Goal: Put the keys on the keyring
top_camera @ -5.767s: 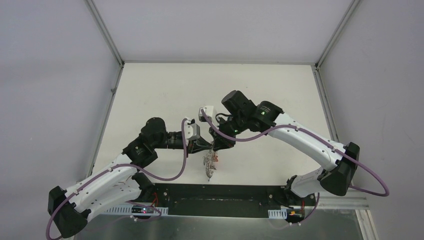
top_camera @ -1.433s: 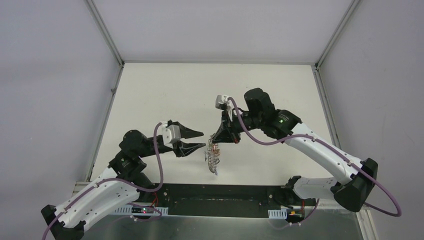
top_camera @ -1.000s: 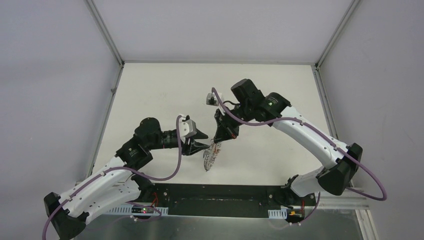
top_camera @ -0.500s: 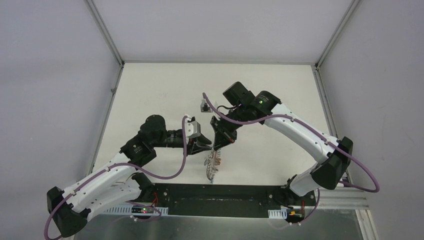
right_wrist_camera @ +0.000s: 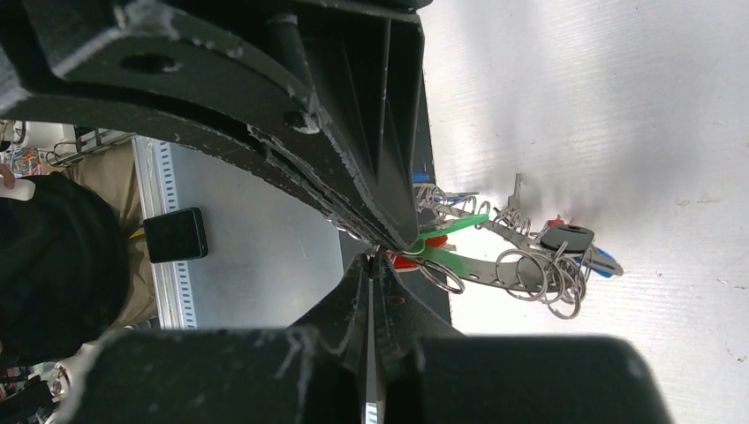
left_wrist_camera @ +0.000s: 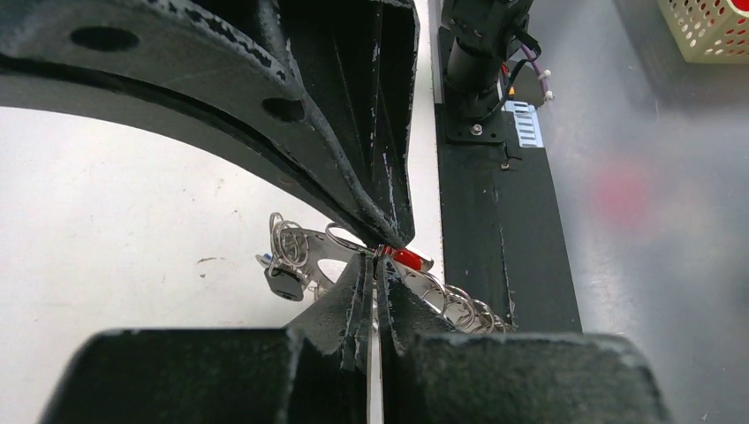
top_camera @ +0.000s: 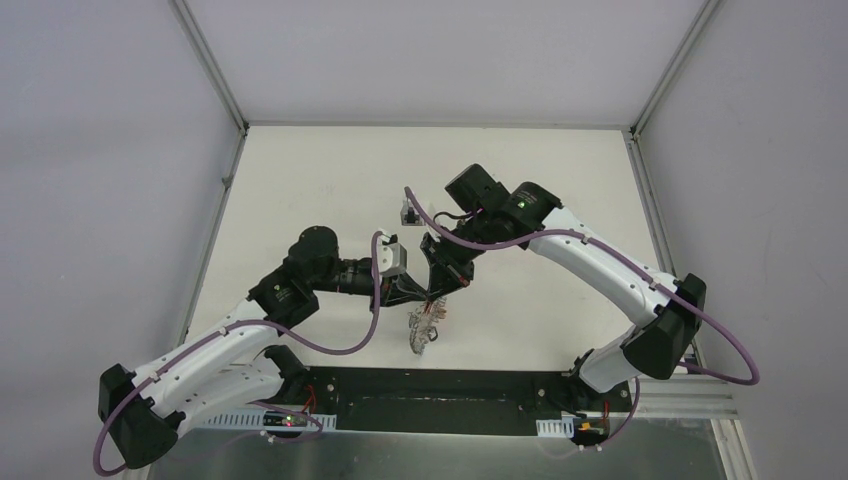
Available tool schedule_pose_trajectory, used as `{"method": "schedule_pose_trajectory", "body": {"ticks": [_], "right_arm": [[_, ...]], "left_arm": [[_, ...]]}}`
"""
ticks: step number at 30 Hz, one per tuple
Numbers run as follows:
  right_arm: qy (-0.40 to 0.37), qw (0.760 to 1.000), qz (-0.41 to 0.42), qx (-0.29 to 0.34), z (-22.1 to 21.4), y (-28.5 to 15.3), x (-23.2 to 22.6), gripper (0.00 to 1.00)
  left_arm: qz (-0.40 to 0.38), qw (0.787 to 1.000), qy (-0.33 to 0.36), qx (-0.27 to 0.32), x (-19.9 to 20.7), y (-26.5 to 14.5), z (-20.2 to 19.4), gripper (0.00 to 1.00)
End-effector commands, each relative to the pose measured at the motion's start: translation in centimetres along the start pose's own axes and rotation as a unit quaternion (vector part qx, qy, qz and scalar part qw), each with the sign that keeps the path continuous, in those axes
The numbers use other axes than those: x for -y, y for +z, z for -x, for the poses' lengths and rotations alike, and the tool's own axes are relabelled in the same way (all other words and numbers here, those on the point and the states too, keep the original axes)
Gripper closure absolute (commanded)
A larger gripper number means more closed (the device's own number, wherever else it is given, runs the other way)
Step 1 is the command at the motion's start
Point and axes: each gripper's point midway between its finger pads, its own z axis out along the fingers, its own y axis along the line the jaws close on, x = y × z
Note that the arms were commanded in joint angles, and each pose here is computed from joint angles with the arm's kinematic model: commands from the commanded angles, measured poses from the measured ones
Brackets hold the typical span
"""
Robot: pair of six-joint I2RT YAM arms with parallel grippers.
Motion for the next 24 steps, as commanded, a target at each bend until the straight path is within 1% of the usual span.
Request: {"method": "schedule_pose_trajectory", "body": {"ticks": [1, 3, 4, 6, 7, 9, 11, 12, 17, 20, 24], "right_arm": [[-0.038, 0.999, 0.001, 0.034, 2.1, -1.0, -1.2, 1.0], [-0.04, 0.998, -0.006, 0.037, 2.2, -0.9, -0.9, 1.0], [-0.04, 0.998, -0.01, 0.042, 2.3, -0.9, -0.8, 0.96], [-0.04, 0.997, -0.025, 0.06, 2.8, -1.1, -0.4, 0.79], [-0.041, 0.996, -0.033, 0.072, 3.1, -1.4, -0.2, 0.73], [-0.04, 0.993, -0.049, 0.097, 3.6, -1.9, 0.3, 0.58], [-0.042, 0.99, -0.06, 0.123, 4.0, -2.6, 0.5, 0.48], [-0.049, 0.987, -0.064, 0.137, 4.1, -2.9, 0.6, 0.45], [-0.126, 0.972, -0.07, 0.183, 3.6, -3.7, 0.2, 0.41], [-0.179, 0.956, -0.07, 0.223, 3.6, -4.2, -0.6, 0.38], [-0.23, 0.927, -0.074, 0.285, 3.9, -5.1, -1.7, 0.36]], "left_arm": [[-0.021, 0.998, 0.032, 0.04, 0.5, 0.3, 2.9, 1.0], [-0.02, 0.999, 0.029, 0.041, 0.5, 0.2, 2.9, 1.0], [-0.017, 0.999, 0.027, 0.042, 0.5, 0.2, 2.9, 1.0], [-0.007, 0.998, 0.027, 0.048, 0.4, 0.0, 3.0, 1.0], [-0.001, 0.998, 0.026, 0.051, 0.4, -0.1, 2.9, 1.0], [0.019, 0.997, 0.025, 0.064, 0.1, -0.5, 3.2, 1.0], [0.044, 0.995, 0.026, 0.08, -0.3, -1.1, 3.5, 1.0], [0.058, 0.994, 0.026, 0.091, -0.5, -1.4, 3.8, 1.0], [0.115, 0.981, 0.022, 0.155, -1.2, -2.9, 5.1, 1.0], [0.13, 0.971, 0.031, 0.197, -1.1, -3.8, 6.2, 1.0], [0.125, 0.959, 0.051, 0.249, -0.5, -4.6, 7.5, 1.0]]}}
